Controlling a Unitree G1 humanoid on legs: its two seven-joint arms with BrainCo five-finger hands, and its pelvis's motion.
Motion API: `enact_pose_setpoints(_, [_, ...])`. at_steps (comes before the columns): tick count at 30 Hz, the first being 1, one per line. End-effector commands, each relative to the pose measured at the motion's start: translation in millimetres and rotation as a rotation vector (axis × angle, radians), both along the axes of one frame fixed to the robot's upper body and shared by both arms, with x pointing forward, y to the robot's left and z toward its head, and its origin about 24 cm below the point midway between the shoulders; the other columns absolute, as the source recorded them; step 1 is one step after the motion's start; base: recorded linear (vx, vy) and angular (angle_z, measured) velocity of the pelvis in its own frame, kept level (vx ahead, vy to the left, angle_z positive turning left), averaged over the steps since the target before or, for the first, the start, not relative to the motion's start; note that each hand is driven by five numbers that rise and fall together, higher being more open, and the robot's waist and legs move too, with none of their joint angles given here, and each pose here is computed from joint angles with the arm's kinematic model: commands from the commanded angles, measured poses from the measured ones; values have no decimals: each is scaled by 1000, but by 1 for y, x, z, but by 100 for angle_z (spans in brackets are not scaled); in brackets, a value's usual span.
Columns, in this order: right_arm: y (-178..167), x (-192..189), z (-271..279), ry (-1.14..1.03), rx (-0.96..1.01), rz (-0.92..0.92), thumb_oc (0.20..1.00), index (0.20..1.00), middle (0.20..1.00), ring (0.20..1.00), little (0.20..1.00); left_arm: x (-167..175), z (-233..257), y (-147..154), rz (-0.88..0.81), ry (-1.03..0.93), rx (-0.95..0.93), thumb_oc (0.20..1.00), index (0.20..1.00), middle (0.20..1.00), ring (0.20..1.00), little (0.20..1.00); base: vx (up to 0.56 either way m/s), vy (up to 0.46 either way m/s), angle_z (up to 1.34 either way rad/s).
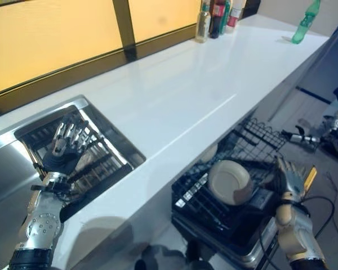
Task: Pick up plates and place into dishwasher.
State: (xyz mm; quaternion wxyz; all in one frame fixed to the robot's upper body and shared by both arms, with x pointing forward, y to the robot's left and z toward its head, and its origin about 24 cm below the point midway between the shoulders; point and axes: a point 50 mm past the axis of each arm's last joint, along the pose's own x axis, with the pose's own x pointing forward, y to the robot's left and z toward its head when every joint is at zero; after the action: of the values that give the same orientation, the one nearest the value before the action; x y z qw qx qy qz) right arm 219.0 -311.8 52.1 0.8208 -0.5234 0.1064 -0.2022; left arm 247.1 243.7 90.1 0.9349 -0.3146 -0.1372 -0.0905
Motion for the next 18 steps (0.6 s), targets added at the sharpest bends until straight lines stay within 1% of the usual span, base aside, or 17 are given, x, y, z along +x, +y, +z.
enact_pose_setpoints(1, [-1, 5, 35, -289, 89, -14, 1000, 1000, 1000, 1000, 1000, -9, -12, 0, 11, 21, -8, 1000, 1000, 1000, 1000, 1000, 90, 45, -2])
enact_pose_setpoints(3, [1, 1, 34, -340, 141, -34, 1000, 1000, 1000, 1000, 1000, -12, -16, 3, 22, 35, -11, 1000, 1000, 1000, 1000, 1000, 82, 47, -1])
enact_pose_setpoints(6, [3, -8, 23, -370, 277, -78, 1000, 1000, 1000, 1000, 1000, -18, -24, 7, 41, 59, -22, 1000, 1000, 1000, 1000, 1000, 88, 56, -2])
enact_pose_setpoints(8, [6, -13, 11, -332, 363, -97, 1000, 1000, 1000, 1000, 1000, -22, -28, 9, 49, 72, -27, 1000, 1000, 1000, 1000, 1000, 85, 53, -3])
enact_pose_setpoints(12, [15, -26, -21, -237, 624, -115, 1000, 1000, 1000, 1000, 1000, -33, -36, 12, 63, 104, -31, 1000, 1000, 1000, 1000, 1000, 91, 53, -3])
enact_pose_setpoints(15, [24, -29, -39, -198, 806, -133, 1000, 1000, 1000, 1000, 1000, -35, -41, 9, 69, 120, -36, 1000, 1000, 1000, 1000, 1000, 68, 55, -7])
enact_pose_setpoints(18, [31, -28, -53, -163, 903, -144, 1000, 1000, 1000, 1000, 1000, -34, -45, 5, 67, 128, -43, 1000, 1000, 1000, 1000, 1000, 41, 75, -1])
